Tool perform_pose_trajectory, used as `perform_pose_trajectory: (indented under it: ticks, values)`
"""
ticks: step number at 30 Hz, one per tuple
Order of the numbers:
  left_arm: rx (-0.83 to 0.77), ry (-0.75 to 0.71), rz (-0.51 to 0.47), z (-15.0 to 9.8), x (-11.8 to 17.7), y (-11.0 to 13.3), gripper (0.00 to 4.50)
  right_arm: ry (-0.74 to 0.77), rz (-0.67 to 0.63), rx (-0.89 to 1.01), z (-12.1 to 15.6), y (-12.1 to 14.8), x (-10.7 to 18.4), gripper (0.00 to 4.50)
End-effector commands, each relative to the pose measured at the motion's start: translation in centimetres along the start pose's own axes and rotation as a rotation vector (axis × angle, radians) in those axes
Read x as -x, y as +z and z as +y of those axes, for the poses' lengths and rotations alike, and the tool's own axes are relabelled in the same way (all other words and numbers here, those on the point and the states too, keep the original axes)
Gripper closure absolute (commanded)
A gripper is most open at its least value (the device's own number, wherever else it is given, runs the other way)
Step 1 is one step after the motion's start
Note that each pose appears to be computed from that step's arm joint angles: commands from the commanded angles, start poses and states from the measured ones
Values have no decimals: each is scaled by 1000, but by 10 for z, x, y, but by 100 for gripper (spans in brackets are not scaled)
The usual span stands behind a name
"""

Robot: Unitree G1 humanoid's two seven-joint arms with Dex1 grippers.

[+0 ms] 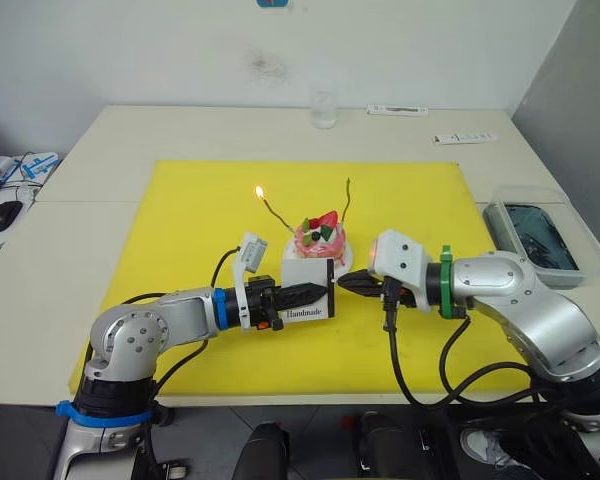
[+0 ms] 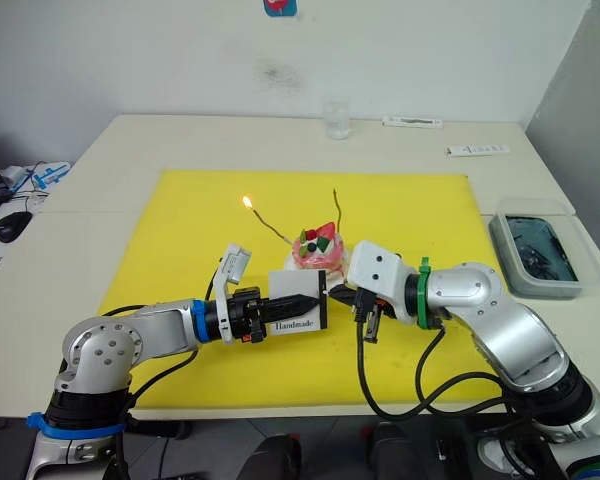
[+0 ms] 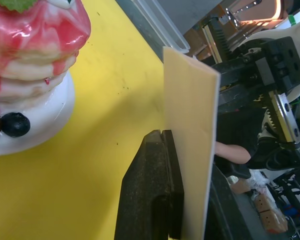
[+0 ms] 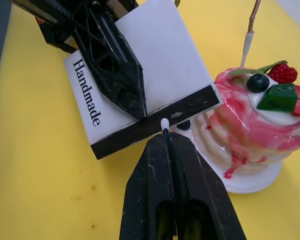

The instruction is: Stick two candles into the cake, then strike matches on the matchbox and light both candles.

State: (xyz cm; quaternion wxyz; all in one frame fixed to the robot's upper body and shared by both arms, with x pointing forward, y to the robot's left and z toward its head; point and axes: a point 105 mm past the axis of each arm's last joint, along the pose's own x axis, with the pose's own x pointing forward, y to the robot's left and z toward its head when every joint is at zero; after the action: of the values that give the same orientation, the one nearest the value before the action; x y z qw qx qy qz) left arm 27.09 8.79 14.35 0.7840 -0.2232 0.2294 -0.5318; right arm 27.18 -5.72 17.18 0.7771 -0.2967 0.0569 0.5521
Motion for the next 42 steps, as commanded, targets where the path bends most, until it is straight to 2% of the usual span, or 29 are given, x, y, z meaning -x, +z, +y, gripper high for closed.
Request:
perform_pose_trajectory:
  ticks: [1,12,18,20,22,26,31,36,42]
  values:
    - [-27,-33,-16,-7,-1,8,450,-4,-21,46,0,8,-1,447]
    - [-30,-56,-33,-11,-5,11,450,49,5,94,9,4,-8,447]
    - [-24,-53,-146,-9,5,43,450,211,152,163,44,-30,-3,447]
    - [-15,-50,-191,-9,16,58,450,240,139,158,51,-26,2,447]
    - [-16,-48,-192,-10,22,61,450,235,114,153,51,-19,4,447]
    - [-2,-41,-102,-13,26,39,450,177,56,119,36,-4,8,447]
    - [6,-38,-41,-15,24,19,450,130,49,83,26,-3,13,447]
    - [-17,-18,-10,-13,21,9,450,90,30,65,18,2,15,447]
    - [-29,-4,-23,-8,14,10,450,68,1,55,13,10,13,447]
